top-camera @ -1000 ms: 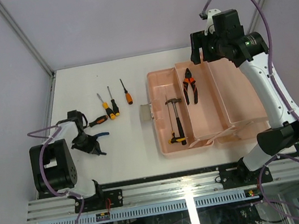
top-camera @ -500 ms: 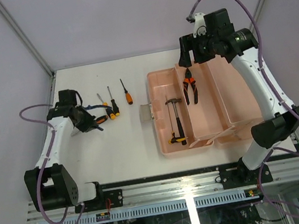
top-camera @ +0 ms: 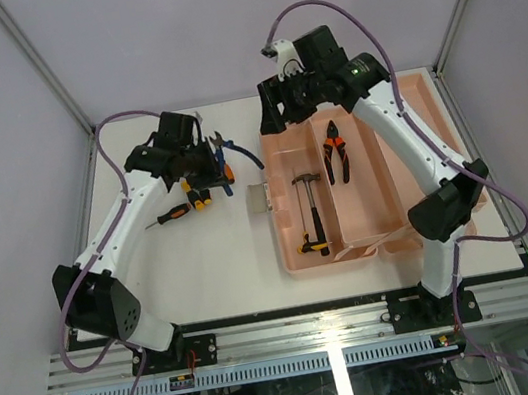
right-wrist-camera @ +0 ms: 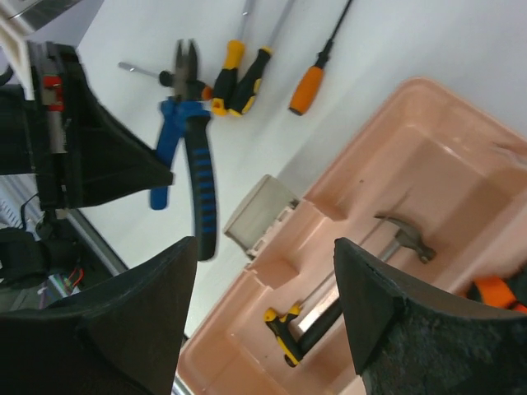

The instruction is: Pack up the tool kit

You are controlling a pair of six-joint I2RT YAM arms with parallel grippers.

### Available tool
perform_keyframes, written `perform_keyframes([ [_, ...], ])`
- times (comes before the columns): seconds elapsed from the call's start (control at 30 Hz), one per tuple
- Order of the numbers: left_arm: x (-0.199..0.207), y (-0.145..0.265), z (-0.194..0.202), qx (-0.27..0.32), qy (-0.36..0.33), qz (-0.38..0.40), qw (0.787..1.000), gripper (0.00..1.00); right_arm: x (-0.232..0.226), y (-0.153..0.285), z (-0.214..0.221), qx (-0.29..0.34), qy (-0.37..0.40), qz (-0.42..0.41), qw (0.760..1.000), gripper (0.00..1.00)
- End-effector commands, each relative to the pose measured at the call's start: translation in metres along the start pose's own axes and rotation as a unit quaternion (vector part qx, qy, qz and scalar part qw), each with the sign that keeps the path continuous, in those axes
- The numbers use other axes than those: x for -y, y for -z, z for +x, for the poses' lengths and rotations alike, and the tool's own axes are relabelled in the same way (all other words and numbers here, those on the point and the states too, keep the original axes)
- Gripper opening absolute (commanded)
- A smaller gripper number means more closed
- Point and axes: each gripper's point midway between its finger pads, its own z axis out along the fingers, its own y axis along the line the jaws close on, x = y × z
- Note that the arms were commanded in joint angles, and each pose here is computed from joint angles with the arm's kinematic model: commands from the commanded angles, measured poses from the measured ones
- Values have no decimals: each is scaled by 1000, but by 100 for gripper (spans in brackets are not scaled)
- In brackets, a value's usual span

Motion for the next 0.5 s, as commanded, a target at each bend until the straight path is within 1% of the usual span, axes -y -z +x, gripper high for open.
perform_keyframes([
  [0.0,33,5,-18,22,-51,48,997,0,-41,-1,-9,16,18,-59,998,73],
  [0.2,46,-1,-18,14,-64,63,996,0,-60,-5,4,-2,24,-80,997,73],
  [0.47,71,3,-15,7,-77,96,992,0,-53,-23,21,-29,29,-58,997,73],
])
